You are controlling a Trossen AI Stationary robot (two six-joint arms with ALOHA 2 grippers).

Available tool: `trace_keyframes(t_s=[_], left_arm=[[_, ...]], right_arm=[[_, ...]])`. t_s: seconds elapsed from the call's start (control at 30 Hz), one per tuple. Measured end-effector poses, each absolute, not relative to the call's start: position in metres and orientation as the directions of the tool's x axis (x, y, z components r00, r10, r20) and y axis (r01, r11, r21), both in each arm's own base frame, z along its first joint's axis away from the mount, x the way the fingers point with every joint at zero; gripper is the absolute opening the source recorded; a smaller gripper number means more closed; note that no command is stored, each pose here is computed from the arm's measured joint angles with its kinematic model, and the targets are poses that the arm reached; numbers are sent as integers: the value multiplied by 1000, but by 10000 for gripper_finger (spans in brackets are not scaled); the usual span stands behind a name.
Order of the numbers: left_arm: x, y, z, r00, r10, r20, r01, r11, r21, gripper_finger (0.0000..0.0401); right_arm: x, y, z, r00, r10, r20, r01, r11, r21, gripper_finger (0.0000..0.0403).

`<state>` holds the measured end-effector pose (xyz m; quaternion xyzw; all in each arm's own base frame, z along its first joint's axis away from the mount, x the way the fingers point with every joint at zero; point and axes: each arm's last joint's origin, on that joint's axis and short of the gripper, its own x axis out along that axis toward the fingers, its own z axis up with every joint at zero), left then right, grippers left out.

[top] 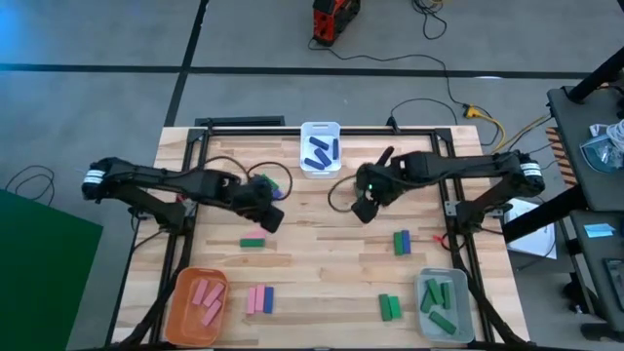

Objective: Sort blocks
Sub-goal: Put the blue block into the white bin

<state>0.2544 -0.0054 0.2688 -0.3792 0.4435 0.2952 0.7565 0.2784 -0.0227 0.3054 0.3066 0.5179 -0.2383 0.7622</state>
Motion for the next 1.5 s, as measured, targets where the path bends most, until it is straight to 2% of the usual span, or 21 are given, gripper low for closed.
trace_keyframes(t_s=[0.3, 0.5, 0.8, 0.93, 1.2, 1.5], left_arm=[[269, 26, 234, 251, 83, -965, -843, 508, -175, 142], [273, 49, 218, 182, 94, -979, -827, 553, -101, 144], [278, 77, 194, 93, 120, -988, -772, 635, 4, 197], [285, 84, 182, 80, 141, -987, -733, 679, 38, 207], [290, 91, 160, 25, 115, -993, -731, 680, 60, 201], [292, 90, 146, 56, 58, -997, -726, 687, 0, 201]], right_arm=[[261, -55, 320, 400, -80, -913, 684, 689, 240, 238], [258, -68, 322, 406, -102, -908, 687, 689, 230, 238], [256, -73, 322, 404, -111, -908, 671, 711, 211, 238], [256, -76, 322, 403, -115, -908, 669, 714, 206, 238], [252, -82, 322, 388, -122, -913, 669, 719, 188, 238], [250, -87, 322, 386, -130, -913, 670, 720, 181, 238]])
